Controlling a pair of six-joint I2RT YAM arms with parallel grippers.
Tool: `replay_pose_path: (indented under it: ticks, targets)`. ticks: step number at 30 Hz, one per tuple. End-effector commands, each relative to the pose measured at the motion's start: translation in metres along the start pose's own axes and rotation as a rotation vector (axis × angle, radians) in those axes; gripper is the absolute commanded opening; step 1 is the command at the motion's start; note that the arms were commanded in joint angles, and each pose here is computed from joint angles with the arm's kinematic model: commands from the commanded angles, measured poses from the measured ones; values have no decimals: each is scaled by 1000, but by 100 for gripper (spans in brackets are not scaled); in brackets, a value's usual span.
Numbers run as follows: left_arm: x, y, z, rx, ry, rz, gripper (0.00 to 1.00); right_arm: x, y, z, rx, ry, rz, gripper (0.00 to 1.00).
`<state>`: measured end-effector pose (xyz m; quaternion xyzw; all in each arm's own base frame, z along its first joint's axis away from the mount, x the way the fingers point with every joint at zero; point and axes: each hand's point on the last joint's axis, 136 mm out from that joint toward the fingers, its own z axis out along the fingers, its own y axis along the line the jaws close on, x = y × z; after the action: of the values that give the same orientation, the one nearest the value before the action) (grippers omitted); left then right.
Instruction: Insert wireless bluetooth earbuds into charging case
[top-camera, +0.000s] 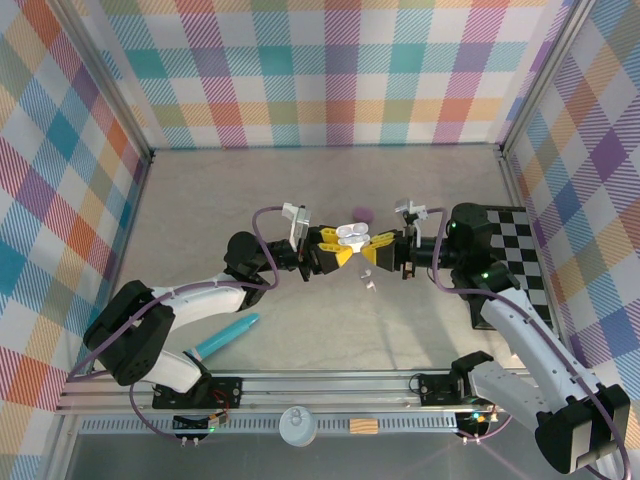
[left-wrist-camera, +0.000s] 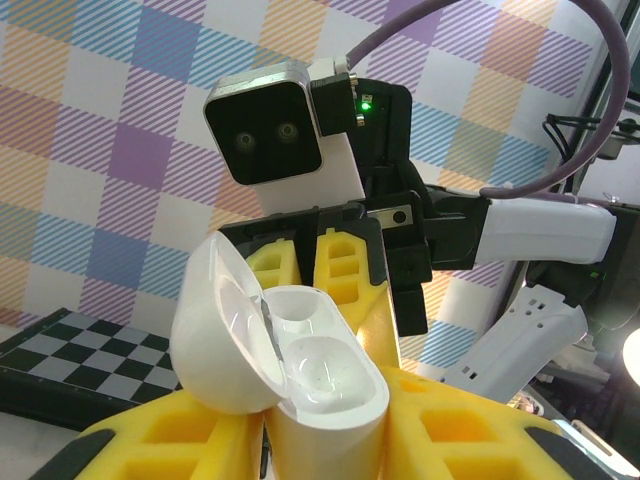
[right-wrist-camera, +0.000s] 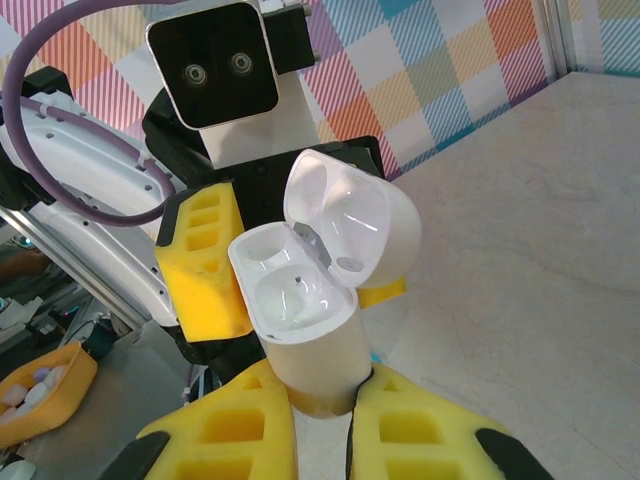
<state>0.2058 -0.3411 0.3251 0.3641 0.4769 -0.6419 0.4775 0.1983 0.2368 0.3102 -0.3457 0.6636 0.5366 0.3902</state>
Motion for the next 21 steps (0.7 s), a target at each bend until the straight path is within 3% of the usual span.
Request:
replay_pose_path:
  ticks: [1, 6, 10, 16, 21]
  targets:
    - [-7, -17, 7, 80, -8, 58, 26, -20, 10, 1, -24, -37, -60, 14]
    - [-7, -18, 6, 85, -6, 70, 9, -17, 6, 4, -10, -31, -48, 16]
    - [-5, -17, 5, 73, -9, 109, 7, -15, -1, 1, 55, -34, -43, 34]
    - [-9, 7, 0, -9, -34, 198, 4, -15, -7, -9, 169, -43, -54, 71]
    - [-23, 35, -7, -47, -37, 212, 1, -5, -18, -22, 289, -51, -30, 79]
